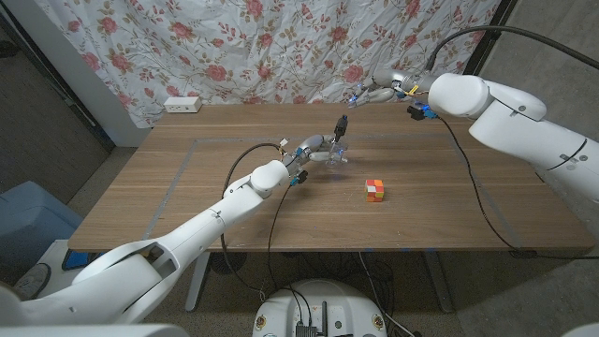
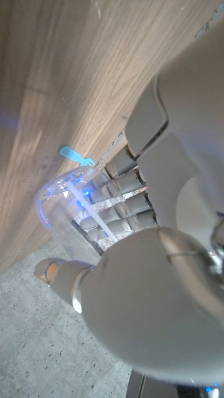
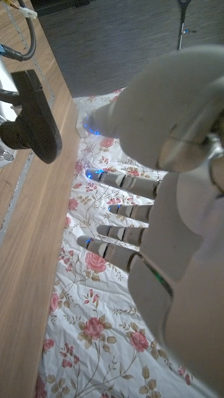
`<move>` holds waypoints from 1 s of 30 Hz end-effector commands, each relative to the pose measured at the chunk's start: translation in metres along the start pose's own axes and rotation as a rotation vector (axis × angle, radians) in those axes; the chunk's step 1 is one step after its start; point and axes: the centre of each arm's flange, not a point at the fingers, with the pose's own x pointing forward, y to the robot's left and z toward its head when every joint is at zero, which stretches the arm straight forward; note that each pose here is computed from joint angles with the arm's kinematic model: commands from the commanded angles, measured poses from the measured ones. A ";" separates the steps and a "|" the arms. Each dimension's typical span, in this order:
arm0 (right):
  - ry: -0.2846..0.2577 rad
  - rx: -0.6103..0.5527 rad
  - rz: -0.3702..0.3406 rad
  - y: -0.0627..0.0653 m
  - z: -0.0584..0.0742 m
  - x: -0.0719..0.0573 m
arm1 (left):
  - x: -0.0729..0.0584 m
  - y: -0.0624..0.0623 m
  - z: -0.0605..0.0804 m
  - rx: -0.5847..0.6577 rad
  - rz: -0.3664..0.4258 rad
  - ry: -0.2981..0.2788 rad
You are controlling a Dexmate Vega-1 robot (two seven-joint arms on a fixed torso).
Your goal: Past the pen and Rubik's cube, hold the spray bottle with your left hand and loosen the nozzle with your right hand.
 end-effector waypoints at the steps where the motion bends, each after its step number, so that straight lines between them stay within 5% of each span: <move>1: 0.028 -0.009 -0.046 0.002 0.003 -0.005 | 0.002 0.002 0.000 0.001 0.033 -0.017; 8: 0.114 -0.060 -0.019 0.007 0.013 -0.002 | 0.002 0.000 0.001 -0.002 0.040 -0.016; 30: 0.156 -0.044 0.137 0.021 0.026 0.007 | 0.000 -0.002 0.004 0.003 0.045 -0.014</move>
